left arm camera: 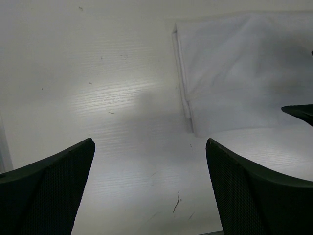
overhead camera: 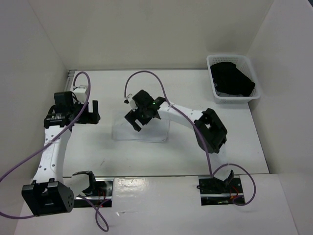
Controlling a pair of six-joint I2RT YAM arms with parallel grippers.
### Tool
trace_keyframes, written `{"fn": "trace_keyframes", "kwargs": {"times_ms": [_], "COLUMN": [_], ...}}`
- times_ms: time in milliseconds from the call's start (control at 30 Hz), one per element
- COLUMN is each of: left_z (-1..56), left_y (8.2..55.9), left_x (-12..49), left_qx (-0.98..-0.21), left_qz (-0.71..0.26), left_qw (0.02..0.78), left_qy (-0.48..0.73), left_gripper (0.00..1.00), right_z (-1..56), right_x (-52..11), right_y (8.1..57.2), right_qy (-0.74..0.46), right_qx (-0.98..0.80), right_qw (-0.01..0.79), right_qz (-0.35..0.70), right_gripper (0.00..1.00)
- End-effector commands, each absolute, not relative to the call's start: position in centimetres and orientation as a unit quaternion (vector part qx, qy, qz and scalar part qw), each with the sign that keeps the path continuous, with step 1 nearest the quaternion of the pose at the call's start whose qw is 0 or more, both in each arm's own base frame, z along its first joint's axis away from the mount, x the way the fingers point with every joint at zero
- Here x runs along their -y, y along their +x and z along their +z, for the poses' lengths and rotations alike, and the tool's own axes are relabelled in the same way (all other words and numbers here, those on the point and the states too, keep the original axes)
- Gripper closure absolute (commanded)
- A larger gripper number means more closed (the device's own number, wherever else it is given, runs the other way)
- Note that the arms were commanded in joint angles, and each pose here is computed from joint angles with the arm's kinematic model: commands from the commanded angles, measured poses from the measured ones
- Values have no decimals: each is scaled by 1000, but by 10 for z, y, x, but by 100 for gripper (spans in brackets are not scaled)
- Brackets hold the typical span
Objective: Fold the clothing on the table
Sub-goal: Fold the skirt
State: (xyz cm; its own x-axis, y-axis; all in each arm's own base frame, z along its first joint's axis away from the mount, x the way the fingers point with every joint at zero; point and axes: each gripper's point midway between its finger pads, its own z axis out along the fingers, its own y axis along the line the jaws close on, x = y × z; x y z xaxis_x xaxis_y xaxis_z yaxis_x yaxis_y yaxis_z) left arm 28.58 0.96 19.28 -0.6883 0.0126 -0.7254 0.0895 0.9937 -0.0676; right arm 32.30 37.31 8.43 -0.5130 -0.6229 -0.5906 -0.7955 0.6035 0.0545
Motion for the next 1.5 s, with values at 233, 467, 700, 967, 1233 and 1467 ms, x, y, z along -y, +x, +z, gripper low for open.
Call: {"fn": "trace_keyframes", "kwargs": {"times_ms": [233, 467, 700, 967, 1233, 1467], "left_z": [195, 198, 193, 193, 193, 191], "left_y": [291, 290, 292, 292, 292, 292], "left_x": [-8, -9, -9, -9, -9, -1], "left_qx": [-911, -910, -912, -912, -912, -911], "left_qz": [-61, -56, -57, -57, -57, -80], "left_qw": [407, 410, 406, 406, 406, 403], "left_qy": [23, 22, 21, 21, 21, 30], "left_gripper": [0, 0, 0, 0, 0, 0], "right_z": [24, 3, -8, -9, -13, 19], "right_x": [-373, -372, -350, -310, -242, -245], "right_y": [366, 354, 333, 308, 304, 317], "right_qy": [-361, -382, -465, -561, -557, -545], "right_qx": [-884, -890, -868, -822, -828, -832], "right_qw": [286, 236, 166, 79, -9, 31], "right_qz": [81, 82, 57, 50, 66, 102], "right_gripper": [1, 1, 1, 1, 1, 1]}}
